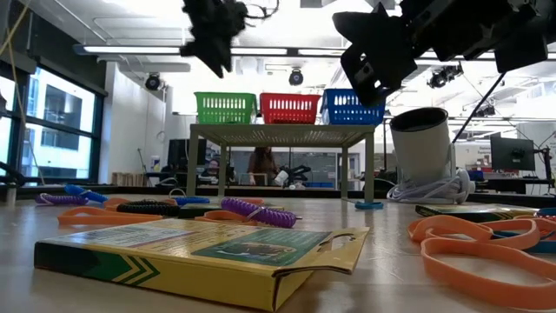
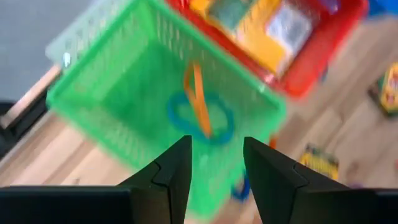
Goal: Pick & Place Office Desk Supplies
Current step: Put the left blue spring keychain into the blue bin on the shelf
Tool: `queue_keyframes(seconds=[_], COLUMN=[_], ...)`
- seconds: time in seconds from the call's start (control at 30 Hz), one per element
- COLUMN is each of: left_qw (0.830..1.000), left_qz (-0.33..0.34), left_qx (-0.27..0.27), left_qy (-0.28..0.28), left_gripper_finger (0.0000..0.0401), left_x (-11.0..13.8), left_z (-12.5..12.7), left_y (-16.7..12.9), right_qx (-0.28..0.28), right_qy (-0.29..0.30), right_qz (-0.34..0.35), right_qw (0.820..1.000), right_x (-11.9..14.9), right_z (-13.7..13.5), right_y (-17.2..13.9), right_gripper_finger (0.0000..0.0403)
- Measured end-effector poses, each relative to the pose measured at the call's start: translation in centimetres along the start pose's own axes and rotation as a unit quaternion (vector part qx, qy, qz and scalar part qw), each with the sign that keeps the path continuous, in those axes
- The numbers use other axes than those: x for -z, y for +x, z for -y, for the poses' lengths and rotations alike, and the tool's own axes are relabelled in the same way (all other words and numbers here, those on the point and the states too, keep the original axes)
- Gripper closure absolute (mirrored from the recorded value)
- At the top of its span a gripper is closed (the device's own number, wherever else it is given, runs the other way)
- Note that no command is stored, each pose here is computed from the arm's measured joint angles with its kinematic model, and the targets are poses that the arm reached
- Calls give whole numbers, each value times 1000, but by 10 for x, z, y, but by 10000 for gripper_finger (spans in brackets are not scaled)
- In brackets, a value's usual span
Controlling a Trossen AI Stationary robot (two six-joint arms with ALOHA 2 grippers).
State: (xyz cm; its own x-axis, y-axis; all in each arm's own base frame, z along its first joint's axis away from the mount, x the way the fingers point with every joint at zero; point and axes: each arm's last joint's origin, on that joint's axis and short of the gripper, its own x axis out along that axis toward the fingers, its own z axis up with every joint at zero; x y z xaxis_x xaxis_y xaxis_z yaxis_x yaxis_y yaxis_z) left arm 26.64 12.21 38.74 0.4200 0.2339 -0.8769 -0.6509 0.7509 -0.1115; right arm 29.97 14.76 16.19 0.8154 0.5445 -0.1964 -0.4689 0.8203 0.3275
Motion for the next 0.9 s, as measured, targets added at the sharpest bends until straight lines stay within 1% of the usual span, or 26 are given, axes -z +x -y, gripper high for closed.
queue_keyframes(seconds=[0.13, 0.3, 0.47, 0.57, 0.63, 0.73, 0.77, 0.9], left_qw=[997, 990, 974, 963, 955, 939, 936, 929], left_qz=[-69, -122, -164, -184, -207, -237, -241, -250], left_qx=[-2, 15, 22, 1, -17, -51, -61, -55], left_qy=[16, 75, 153, 196, 212, 244, 249, 268], left_gripper_finger=[261, 261, 261, 261, 261, 261, 261, 261], left_x=[27, 53, 82, 100, 111, 122, 125, 128], left_z=[14, 44, 74, 84, 85, 77, 74, 59], left_y=[-15, -23, -17, -5, 7, 29, 36, 67], right_qx=[0, 1, -7, -12, -15, -15, -15, -14], right_qy=[3, 14, 13, 11, 9, 8, 8, 8], right_qz=[0, 3, 6, 4, 3, 3, 3, 3], right_qw=[1000, 1000, 1000, 1000, 1000, 1000, 1000, 1000], right_x=[0, 0, 0, 1, 2, 2, 2, 2], right_z=[0, 0, -6, -9, -11, -11, -11, -11], right_y=[0, 0, 1, 1, 1, 1, 1, 1], right_gripper_finger=[204, 204, 204, 204, 204, 204, 204, 204])
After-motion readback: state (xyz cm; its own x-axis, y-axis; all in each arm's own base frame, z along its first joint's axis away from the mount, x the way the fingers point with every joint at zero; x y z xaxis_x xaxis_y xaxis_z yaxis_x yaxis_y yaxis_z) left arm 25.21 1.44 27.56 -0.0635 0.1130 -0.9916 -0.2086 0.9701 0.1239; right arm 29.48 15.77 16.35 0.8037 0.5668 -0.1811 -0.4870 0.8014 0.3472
